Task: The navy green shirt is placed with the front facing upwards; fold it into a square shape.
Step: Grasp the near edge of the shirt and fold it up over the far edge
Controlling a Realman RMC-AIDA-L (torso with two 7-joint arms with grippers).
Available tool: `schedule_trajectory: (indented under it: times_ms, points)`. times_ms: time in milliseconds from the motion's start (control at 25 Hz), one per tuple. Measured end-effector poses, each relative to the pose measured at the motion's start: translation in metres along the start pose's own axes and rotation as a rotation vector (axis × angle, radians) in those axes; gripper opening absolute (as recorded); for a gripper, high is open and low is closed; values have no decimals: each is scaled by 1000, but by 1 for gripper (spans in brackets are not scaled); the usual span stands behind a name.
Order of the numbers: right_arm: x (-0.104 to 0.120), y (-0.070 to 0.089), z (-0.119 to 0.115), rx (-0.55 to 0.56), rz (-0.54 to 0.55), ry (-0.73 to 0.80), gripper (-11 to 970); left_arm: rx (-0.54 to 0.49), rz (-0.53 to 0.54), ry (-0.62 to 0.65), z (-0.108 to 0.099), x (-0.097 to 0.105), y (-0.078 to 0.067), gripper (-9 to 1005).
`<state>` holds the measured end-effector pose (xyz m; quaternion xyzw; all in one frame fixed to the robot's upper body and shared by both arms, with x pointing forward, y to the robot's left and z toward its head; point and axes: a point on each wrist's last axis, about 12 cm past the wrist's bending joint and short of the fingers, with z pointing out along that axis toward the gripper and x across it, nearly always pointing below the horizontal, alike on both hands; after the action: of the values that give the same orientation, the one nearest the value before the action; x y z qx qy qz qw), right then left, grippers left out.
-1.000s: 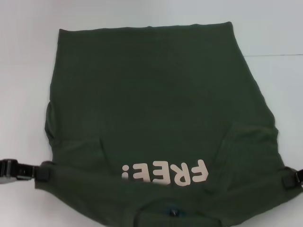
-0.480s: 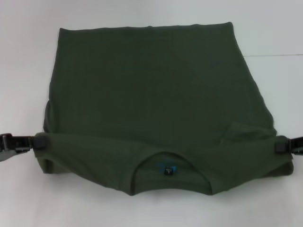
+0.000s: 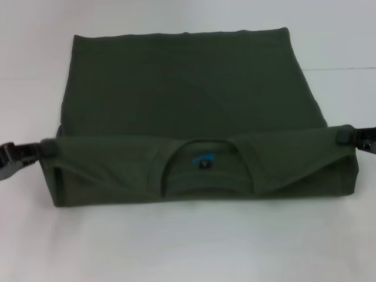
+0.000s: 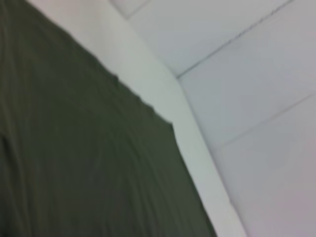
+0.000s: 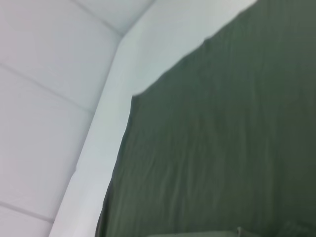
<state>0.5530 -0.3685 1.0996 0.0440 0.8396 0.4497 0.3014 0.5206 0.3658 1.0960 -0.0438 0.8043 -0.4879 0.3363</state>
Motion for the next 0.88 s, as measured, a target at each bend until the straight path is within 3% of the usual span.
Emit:
schedule_trajectory:
  times_ms: [440,880]
  points:
    - [-9,-2,19,28,-14,-159,63,30,12,-150,27,0,1,36]
    - [-11,3,41,23,-13,-269,63,-33,63,-265,60,-3,1,36]
